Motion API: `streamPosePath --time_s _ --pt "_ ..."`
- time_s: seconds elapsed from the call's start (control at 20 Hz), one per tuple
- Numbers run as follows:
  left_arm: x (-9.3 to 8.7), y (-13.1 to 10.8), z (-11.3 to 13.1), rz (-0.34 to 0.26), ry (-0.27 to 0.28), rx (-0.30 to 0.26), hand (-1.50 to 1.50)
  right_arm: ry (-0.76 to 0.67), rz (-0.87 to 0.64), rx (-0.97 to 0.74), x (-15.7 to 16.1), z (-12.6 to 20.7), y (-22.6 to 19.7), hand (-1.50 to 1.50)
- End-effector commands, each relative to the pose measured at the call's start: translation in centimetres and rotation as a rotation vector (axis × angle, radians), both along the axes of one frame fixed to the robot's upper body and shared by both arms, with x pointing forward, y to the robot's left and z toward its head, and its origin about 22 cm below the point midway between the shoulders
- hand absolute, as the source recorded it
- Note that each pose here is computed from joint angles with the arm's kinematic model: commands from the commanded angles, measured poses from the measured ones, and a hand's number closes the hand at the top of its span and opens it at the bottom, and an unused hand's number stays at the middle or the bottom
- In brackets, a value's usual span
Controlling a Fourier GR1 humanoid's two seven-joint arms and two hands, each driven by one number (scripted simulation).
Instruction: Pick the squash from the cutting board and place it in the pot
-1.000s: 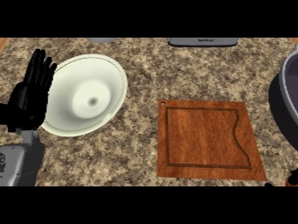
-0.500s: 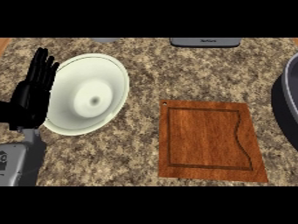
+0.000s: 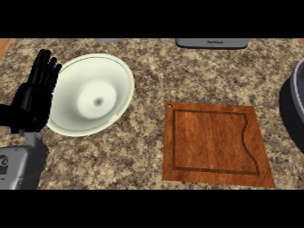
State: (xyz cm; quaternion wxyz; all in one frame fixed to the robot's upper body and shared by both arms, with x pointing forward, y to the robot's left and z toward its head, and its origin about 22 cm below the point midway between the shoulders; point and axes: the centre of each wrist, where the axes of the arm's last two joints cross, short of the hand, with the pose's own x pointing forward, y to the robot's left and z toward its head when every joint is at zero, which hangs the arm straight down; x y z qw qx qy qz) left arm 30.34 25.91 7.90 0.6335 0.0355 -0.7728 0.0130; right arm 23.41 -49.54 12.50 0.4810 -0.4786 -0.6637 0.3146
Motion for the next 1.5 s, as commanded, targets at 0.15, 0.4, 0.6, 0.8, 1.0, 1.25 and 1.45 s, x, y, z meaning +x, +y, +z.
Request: streamPosePath --time_s 0.15,0.4,0.6,0.8,1.0,1.25,1.45 --pt "0.2 0.0 0.2 -0.010 -0.001 0.005 0.00 0.265 0.025 0.191 3.1 -4.5 -1.5 -1.50" --pt "1.2 2.6 2.4 0.010 -0.020 0.002 0.00 0.305 0.177 0.179 4.9 -5.2 -2.0 -1.50" --pt "0.6 2.1 0.7 0.016 0.015 -0.003 0.00 0.178 0.265 0.286 5.4 -5.9 -2.1 -1.50" --pt "0.4 1.3 0.8 0.029 0.009 -0.006 0.00 0.091 0.309 0.454 5.2 -4.2 -3.4 -1.50" --pt "0.1 0.1 0.5 0.007 0.006 0.001 0.00 0.102 0.230 0.637 5.7 -2.1 -4.7 -1.50" --pt "0.1 0.1 0.2 0.014 -0.018 0.005 0.00 0.008 0.200 0.801 3.1 -1.9 -7.5 -1.50" --pt "-0.4 -0.3 0.0 0.006 -0.013 -0.009 0.00 -0.083 0.158 0.837 1.5 -1.3 -9.0 -1.50"
